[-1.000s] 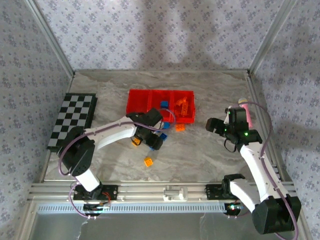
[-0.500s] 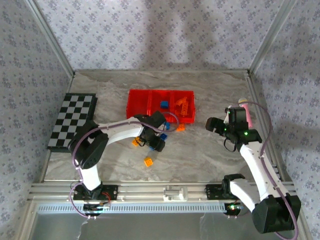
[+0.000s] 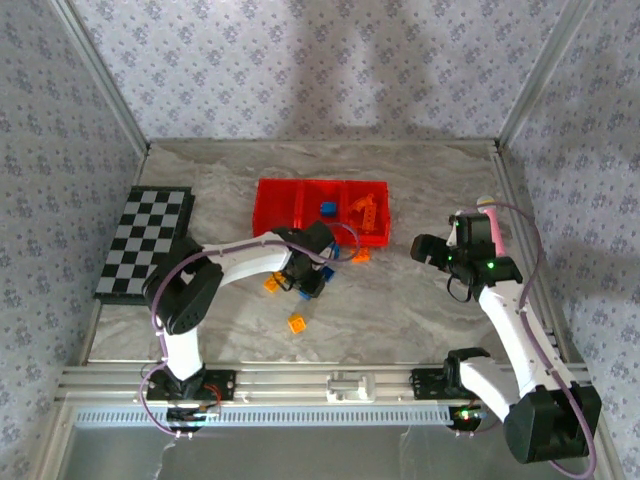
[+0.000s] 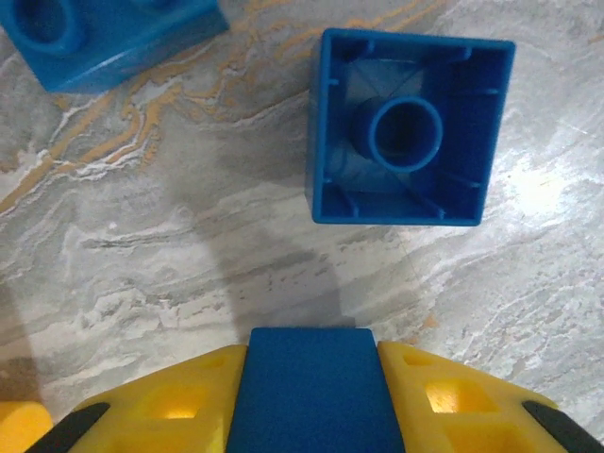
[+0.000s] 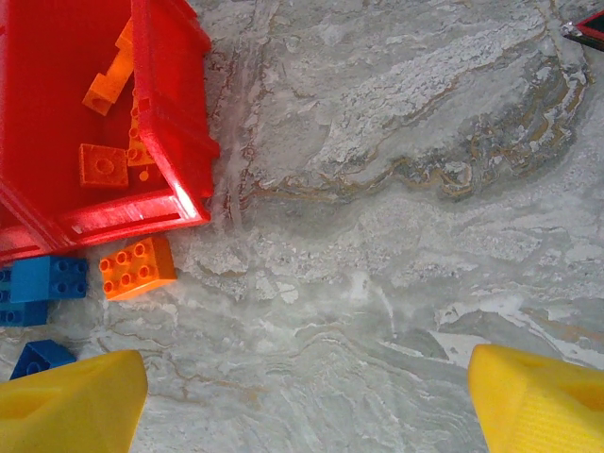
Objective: Sort the legos into containers by color
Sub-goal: Pick up the lego from the center of the table, then place the lego in the container.
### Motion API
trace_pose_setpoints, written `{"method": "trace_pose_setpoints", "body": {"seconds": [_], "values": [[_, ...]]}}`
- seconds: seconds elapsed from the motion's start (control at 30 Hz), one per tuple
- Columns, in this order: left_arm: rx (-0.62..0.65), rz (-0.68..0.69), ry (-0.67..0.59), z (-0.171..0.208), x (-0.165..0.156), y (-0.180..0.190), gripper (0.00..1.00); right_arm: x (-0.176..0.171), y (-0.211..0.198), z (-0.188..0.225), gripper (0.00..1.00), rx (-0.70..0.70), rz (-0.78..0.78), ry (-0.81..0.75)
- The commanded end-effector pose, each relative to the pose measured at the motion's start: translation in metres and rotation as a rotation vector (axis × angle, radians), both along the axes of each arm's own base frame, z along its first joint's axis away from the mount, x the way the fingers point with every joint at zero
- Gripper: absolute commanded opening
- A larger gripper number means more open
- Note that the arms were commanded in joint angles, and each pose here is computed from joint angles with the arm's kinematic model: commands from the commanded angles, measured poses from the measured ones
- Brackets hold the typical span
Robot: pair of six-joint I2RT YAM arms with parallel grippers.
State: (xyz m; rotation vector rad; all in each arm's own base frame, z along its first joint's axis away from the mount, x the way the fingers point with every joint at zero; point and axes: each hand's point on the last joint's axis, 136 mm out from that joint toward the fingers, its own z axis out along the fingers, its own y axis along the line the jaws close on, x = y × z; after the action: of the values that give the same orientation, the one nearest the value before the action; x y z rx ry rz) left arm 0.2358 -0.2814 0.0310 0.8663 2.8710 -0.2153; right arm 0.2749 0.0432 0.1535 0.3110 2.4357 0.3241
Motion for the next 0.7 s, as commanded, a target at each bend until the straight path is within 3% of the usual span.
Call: {"method": "trace_pose_setpoints", "body": {"seconds": [0.0,0.23,0.4,0.67], "values": [[0.045,0.02,-0.013,0.01,0.006,0.007,0.25,0.0,-0.003,0.002,0.9,-0.003,-0.013,-0.009],[-0.003,0.019,-0.16,0.082,0.043,-0.008,0.23,-0.001,-0.003,0.003,0.9,0.001,-0.012,-0.014],[-0.094,0.07,-0.297,0.144,0.1,-0.014,0.26,-0.003,-0.003,0.004,0.9,0.002,-0.013,-0.017],[-0.115,0.17,-0.362,0.154,0.185,-0.018,0.25,-0.006,-0.003,-0.002,0.9,0.015,-0.017,-0.015]]}}
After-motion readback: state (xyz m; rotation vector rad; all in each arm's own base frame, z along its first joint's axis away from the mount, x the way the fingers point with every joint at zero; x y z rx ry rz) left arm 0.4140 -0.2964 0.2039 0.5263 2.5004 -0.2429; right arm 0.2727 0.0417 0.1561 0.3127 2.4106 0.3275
